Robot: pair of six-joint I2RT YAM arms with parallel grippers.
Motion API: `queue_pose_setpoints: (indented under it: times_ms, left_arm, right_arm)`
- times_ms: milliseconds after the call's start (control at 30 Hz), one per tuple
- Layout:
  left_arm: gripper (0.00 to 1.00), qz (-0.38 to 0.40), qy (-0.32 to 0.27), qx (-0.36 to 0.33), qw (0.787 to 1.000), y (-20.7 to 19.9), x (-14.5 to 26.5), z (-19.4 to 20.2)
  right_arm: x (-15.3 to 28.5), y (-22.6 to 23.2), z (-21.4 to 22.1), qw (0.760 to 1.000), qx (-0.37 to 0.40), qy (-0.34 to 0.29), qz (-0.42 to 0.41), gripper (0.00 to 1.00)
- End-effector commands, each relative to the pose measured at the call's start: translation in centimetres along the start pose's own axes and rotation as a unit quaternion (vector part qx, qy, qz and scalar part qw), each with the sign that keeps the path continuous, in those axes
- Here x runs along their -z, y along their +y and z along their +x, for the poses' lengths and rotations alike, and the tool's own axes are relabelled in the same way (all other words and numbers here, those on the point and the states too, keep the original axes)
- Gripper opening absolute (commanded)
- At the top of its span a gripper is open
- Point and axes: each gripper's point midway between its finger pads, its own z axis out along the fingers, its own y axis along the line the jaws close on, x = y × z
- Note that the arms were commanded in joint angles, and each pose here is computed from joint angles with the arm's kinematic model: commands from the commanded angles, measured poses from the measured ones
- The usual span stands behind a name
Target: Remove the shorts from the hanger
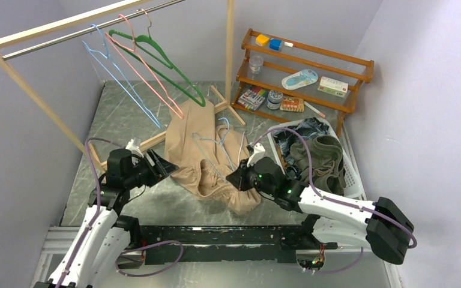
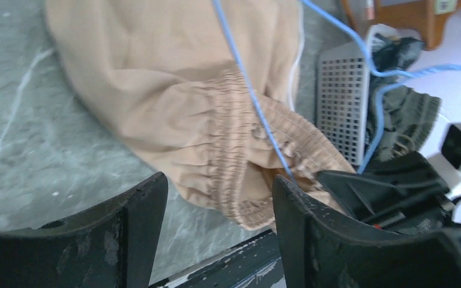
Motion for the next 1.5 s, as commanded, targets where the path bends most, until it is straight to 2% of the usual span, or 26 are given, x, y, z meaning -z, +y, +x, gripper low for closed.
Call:
queue_pose_setpoints:
  times_ms: [0,167,433,600,767,1000,1100,1333,1467]
  left_arm:
    - [0.69,0.101,-0.010,-0.029,0.994,-5.2,1.1,-0.5]
    - [0.66,0.167,-0.016,-0.030,0.985,-9.3,0.8,1.5]
    - [0.66,0.179,-0.021,-0.089,0.980,-15.0,-1.8,5.2]
    - [0.67,0.209,-0.042,-0.060,0.975,-17.6,-3.1,5.8]
    - [0.67,0.201,-0.057,-0.032,0.977,-18.5,-4.1,5.2]
    - [0.63,0.187,-0.017,-0.018,0.982,-18.1,-6.0,7.4]
    - [0.58,0.191,-0.005,-0.018,0.981,-18.3,-6.2,8.2]
    - [0.38,0.132,0.014,-0.039,0.990,-17.5,-7.2,8.8]
    - [0.23,0.113,0.017,-0.045,0.992,-17.0,-7.4,8.9]
  right_arm:
    - [-0.9,0.6,-1.6,1.000,-0.019,-0.023,0.005,0.00]
    - [-1.4,1.3,-1.0,1.000,-0.017,-0.011,-0.017,0.00]
    - [-1.0,2.2,-0.2,0.998,-0.021,-0.003,-0.055,0.00]
    - [-0.5,2.2,0.5,0.998,-0.026,0.002,-0.065,0.00]
    - [0.1,2.4,1.0,0.997,-0.019,0.005,-0.079,0.00]
    - [0.5,3.1,0.8,0.995,-0.007,0.002,-0.100,0.00]
    - [0.4,3.6,0.8,0.994,-0.004,0.006,-0.114,0.00]
    - [0.4,4.5,0.5,0.991,0.008,0.011,-0.132,0.00]
    - [0.8,5.2,0.3,0.989,0.007,0.008,-0.149,0.00]
